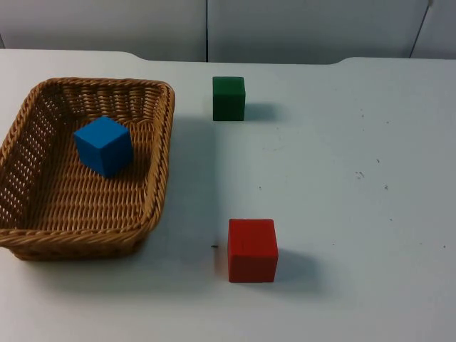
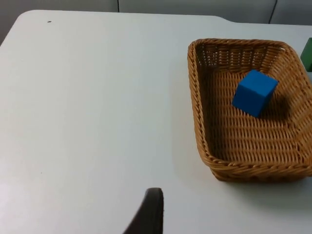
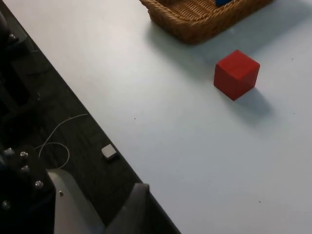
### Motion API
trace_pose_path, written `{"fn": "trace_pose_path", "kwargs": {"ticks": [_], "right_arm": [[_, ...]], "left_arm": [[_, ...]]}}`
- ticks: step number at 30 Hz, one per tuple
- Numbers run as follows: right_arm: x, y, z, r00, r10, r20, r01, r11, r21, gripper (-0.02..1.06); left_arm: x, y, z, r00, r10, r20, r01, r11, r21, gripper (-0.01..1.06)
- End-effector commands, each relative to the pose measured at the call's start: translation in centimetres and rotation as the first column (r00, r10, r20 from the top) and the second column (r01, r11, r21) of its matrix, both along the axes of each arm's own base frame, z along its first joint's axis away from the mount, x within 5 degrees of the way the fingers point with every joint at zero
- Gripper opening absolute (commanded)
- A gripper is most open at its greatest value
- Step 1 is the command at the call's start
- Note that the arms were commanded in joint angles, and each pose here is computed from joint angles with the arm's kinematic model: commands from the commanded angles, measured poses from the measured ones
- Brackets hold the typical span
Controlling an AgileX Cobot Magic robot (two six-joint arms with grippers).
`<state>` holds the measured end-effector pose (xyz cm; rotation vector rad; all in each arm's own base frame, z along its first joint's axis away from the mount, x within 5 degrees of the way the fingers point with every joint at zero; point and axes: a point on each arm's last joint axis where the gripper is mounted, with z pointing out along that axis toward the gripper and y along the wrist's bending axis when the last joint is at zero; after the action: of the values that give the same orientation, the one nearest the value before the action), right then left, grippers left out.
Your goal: Pick up the basket with the left hand and place the blue cube into the basket with the right hand.
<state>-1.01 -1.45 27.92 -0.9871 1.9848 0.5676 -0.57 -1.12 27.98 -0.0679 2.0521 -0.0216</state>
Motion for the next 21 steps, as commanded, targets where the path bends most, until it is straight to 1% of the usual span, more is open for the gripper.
{"fn": "trace_pose_path", "kwargs": {"ticks": [1, 11, 13, 15, 21], "right_arm": [[0.08, -0.25, 0.16, 1.0, -0.018, 0.016, 0.017, 1.0, 0.007, 0.95], [0.05, -0.23, 0.16, 1.0, -0.015, 0.014, 0.015, 1.0, 0.009, 0.95], [0.04, -0.19, 0.12, 1.0, -0.002, 0.025, 0.002, 1.0, -0.001, 0.95], [0.02, 0.02, 0.37, 0.997, 0.036, 0.071, -0.037, 0.999, 0.006, 0.95], [0.43, 0.14, 0.53, 0.992, 0.02, 0.123, -0.023, 1.0, 0.019, 0.95]], "left_arm": [[0.01, 0.12, -0.04, 1.0, 0.022, 0.01, -0.022, 1.0, -0.009, 0.84], [0.01, 0.14, -0.04, 1.0, 0.025, 0.01, -0.025, 1.0, -0.011, 0.84], [0.01, 0.14, -0.04, 1.0, 0.025, 0.01, -0.025, 1.0, -0.011, 0.84], [0.01, 0.14, -0.04, 1.0, 0.025, 0.01, -0.025, 1.0, -0.011, 0.84], [0.01, 0.14, -0.04, 1.0, 0.025, 0.01, -0.025, 1.0, -0.011, 0.84]]}}
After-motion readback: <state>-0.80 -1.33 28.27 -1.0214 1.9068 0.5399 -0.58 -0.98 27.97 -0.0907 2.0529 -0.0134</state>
